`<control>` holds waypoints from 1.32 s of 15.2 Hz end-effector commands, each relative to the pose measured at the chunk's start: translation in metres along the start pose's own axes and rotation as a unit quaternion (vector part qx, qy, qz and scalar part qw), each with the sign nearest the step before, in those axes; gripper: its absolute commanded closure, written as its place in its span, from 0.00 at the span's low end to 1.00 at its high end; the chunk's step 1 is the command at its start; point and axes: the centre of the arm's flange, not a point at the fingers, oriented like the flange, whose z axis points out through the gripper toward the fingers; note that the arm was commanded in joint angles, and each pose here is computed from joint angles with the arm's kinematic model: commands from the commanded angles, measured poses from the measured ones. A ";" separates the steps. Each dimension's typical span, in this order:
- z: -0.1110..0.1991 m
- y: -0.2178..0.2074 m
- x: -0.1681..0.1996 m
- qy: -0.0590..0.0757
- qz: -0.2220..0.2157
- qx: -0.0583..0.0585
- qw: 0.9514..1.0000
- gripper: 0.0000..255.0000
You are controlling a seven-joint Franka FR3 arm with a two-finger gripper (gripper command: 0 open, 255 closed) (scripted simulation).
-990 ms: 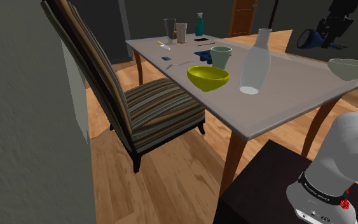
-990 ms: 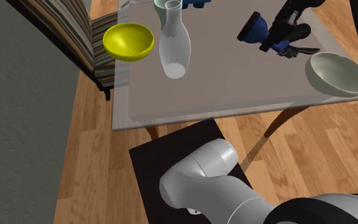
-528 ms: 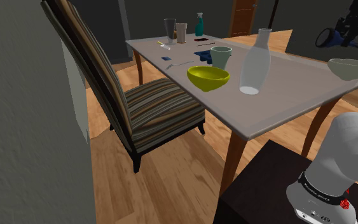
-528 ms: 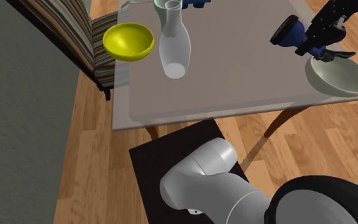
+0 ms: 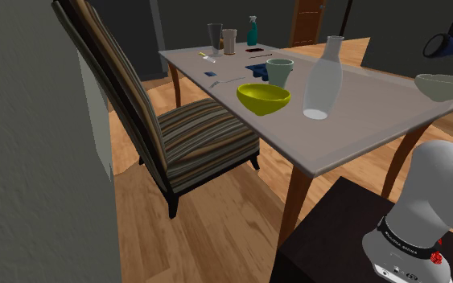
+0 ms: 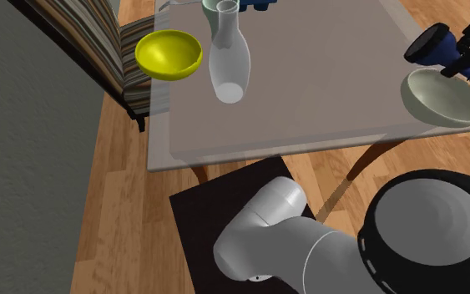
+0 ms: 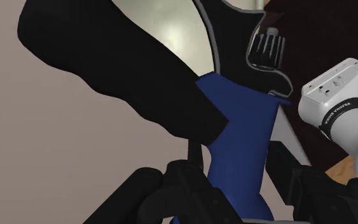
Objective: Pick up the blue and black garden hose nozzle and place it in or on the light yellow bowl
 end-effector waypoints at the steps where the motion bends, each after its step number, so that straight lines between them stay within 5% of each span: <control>1: -0.007 0.007 -0.028 -0.001 0.000 0.000 1.000 1.00; 20: 0.060 0.020 -0.060 -0.001 0.000 0.000 1.000 1.00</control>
